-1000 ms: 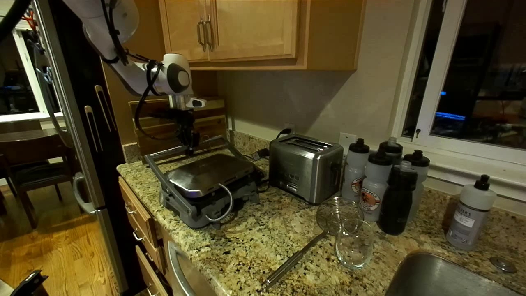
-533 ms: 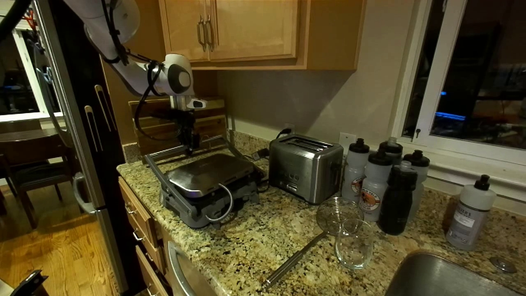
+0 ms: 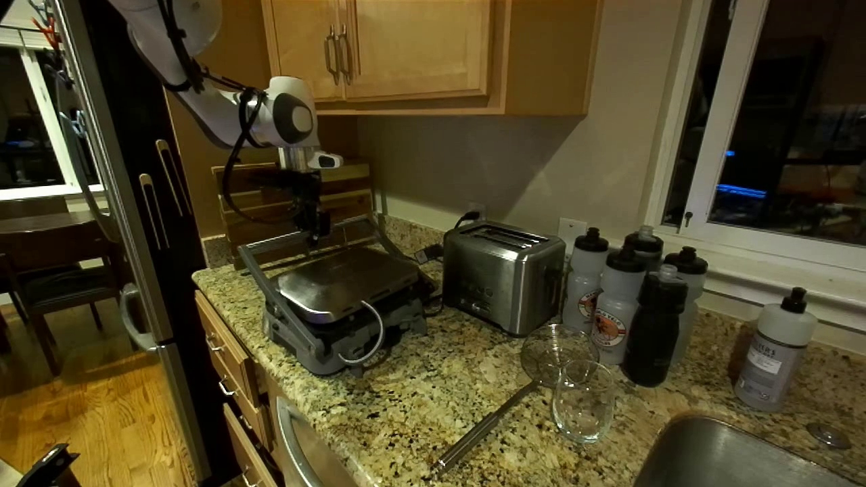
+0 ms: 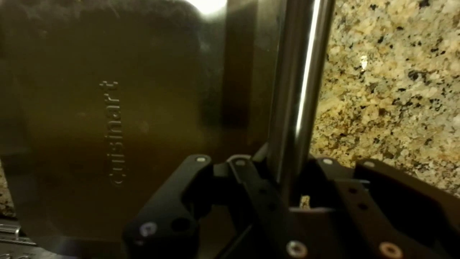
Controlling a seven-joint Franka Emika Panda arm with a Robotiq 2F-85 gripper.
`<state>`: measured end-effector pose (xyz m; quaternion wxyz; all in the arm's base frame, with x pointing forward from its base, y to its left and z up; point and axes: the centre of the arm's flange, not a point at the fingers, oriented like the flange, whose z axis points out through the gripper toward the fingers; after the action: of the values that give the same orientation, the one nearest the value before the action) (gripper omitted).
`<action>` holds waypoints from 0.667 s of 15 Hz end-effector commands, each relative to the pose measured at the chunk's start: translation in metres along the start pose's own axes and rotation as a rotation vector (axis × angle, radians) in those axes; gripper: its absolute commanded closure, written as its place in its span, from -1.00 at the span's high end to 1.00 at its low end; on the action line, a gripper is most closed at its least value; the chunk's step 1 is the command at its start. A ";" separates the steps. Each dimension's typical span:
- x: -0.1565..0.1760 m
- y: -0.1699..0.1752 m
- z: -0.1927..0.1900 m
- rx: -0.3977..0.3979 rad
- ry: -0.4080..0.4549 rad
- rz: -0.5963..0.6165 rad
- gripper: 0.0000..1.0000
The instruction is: Open the grill sandwich maker
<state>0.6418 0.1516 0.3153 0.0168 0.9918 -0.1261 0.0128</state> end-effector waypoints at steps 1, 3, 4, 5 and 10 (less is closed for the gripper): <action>-0.022 0.020 -0.044 0.044 0.043 -0.030 -0.89; -0.024 0.027 -0.050 0.046 0.047 -0.033 -0.89; -0.025 0.031 -0.053 0.046 0.050 -0.031 -0.89; -0.026 0.035 -0.056 0.047 0.051 -0.030 -0.89; -0.032 0.056 -0.069 0.056 0.058 -0.011 -0.89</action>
<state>0.6258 0.1220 0.3551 0.0075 0.9920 -0.1221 0.0302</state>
